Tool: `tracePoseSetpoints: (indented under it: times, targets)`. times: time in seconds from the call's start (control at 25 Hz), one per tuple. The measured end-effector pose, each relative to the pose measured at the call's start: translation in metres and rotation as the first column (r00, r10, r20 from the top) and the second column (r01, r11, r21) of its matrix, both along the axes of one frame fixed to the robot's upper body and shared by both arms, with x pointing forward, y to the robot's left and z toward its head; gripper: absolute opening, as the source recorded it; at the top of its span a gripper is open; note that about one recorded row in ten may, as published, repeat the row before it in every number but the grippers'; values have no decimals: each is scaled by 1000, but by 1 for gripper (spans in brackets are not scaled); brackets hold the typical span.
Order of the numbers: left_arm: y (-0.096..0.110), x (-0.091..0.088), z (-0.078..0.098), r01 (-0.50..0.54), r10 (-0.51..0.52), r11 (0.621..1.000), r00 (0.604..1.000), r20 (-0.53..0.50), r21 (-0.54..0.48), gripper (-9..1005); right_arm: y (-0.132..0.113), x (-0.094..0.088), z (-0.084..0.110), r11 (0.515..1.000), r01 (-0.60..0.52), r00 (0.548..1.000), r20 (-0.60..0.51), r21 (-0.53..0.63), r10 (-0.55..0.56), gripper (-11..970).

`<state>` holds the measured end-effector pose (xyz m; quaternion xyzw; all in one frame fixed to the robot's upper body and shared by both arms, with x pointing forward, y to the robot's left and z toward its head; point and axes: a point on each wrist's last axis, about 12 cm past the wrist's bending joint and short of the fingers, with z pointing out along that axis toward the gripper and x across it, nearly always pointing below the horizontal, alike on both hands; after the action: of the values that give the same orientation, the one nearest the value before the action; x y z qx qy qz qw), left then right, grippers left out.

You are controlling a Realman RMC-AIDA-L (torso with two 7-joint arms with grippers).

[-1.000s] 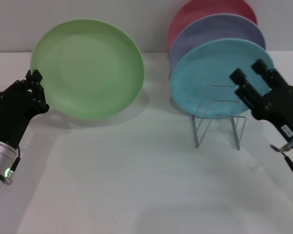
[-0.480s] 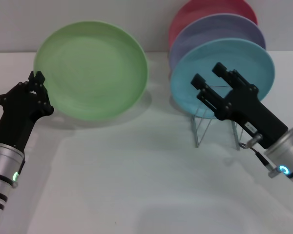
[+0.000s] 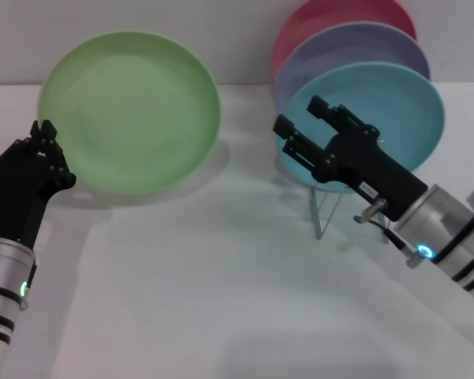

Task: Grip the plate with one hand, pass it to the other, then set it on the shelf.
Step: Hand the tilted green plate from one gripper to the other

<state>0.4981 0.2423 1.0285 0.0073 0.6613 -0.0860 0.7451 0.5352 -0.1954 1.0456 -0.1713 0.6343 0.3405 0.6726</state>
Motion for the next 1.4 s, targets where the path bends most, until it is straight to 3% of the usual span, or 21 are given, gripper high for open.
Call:
tracePoseSetpoints:
  times: [0.8, 1.4]
  targets:
    - [-9, -13, -2, -30, 27, 995, 999, 27, 100, 35, 30, 30, 5, 994, -51, 997, -67, -101, 45, 717]
    - [-10, -15, -3, -69, 68, 993, 998, 11, 93, 35, 43, 31, 5, 991, -77, 993, -96, -106, 67, 717]
